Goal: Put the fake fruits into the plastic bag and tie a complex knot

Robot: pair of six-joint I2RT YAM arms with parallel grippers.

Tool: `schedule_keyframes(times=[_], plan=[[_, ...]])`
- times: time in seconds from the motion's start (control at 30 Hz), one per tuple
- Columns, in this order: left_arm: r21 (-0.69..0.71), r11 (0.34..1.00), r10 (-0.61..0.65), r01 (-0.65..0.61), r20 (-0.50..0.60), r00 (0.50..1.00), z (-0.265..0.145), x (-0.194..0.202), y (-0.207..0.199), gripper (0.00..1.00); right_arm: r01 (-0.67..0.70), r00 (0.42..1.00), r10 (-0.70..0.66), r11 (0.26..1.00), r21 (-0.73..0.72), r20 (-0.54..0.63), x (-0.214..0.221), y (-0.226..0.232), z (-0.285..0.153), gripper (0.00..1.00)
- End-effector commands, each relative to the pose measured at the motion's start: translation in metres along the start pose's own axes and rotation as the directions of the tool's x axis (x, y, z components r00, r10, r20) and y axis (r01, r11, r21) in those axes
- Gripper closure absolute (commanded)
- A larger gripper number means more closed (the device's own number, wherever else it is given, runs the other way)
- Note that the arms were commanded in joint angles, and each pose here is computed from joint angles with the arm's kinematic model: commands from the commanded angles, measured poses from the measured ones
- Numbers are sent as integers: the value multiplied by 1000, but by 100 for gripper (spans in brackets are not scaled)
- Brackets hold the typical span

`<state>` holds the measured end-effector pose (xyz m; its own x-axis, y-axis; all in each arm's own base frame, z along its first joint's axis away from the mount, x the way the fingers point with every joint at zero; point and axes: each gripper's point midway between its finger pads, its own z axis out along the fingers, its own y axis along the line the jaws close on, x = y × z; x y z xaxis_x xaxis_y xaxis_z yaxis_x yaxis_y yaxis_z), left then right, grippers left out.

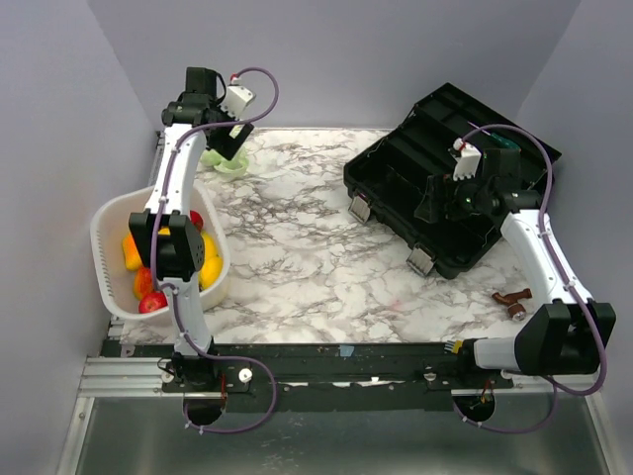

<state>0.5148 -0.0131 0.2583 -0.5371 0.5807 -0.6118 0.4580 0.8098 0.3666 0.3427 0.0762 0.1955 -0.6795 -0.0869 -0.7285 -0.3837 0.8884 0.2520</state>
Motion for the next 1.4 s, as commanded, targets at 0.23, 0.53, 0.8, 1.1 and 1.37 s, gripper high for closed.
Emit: schedule_keyframes(times=[0.23, 0.53, 0.8, 1.1, 1.37], plan=[[-72, 992, 105, -105, -13, 994, 106, 4, 13, 2, -15, 999, 14, 999, -34, -37, 16, -1, 14, 0], [-204, 953, 226, -222, -6, 974, 161, 2, 35, 9, -29, 999, 28, 999, -44, -40, 13, -1, 17, 0], [-190, 914, 352, -359, -69, 934, 203, 25, 23, 16, -3, 999, 2, 1000, -22, -36, 11, -4, 14, 0], [-36, 953, 303, -301, 58, 951, 162, 2, -13, 100, 10, 999, -11, 999, -46, -34, 11, 1, 10, 0], [252, 965, -14, -67, 307, 952, 7, -54, -92, 100, 121, 993, -118, 980, -160, 33, -9, 24, -5, 0]])
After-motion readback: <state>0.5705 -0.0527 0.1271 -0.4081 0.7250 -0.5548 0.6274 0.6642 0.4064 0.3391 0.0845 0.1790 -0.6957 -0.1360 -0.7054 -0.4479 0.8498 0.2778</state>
